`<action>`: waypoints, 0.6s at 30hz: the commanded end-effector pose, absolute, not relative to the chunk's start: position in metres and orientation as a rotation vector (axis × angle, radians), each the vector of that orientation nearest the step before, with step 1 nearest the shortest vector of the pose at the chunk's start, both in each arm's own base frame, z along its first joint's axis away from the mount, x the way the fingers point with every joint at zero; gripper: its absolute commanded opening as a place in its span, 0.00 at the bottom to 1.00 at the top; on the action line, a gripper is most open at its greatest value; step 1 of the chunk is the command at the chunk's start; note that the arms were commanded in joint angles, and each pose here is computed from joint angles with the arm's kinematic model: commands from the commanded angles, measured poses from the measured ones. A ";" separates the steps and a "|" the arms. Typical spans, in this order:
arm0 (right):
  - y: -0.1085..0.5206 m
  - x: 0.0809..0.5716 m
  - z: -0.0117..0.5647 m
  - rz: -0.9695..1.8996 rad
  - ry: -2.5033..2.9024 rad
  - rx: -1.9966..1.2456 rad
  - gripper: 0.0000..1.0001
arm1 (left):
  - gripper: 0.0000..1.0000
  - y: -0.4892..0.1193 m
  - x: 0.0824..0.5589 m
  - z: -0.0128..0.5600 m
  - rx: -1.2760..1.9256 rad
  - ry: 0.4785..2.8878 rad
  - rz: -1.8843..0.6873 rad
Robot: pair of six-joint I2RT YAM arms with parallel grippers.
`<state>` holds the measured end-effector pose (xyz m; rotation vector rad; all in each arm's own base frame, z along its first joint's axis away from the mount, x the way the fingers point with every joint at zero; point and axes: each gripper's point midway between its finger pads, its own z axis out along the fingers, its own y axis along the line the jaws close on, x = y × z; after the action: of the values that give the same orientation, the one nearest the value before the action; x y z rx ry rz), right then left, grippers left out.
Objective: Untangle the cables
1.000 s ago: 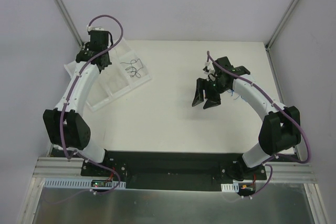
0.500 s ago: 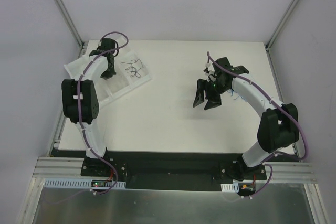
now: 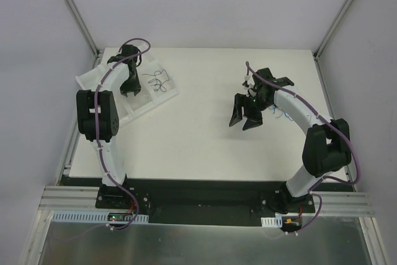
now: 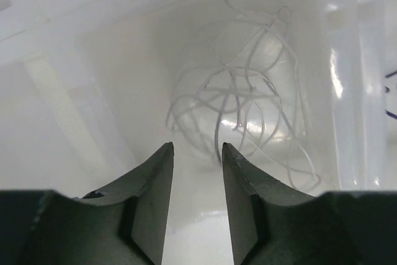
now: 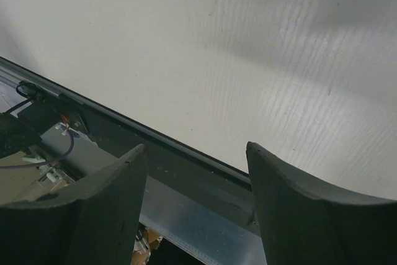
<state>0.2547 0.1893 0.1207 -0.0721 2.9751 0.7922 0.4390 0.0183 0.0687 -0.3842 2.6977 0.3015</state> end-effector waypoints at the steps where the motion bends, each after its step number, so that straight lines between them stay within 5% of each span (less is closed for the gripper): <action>1: 0.185 0.263 0.133 0.791 2.943 -0.048 0.67 | 0.42 0.006 0.427 0.149 -0.461 2.567 0.153; 11: 0.151 0.327 0.158 0.565 2.816 0.241 0.68 | 0.61 -0.039 0.375 0.222 -0.337 2.449 -0.215; 18: 0.010 0.417 0.174 0.074 2.565 0.825 0.68 | 0.62 -0.123 0.292 0.208 -0.022 2.474 -0.592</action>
<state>0.3837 0.1055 0.1682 0.4538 2.7125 0.4316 0.3407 -0.0674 0.2170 -0.2362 2.4355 -0.3340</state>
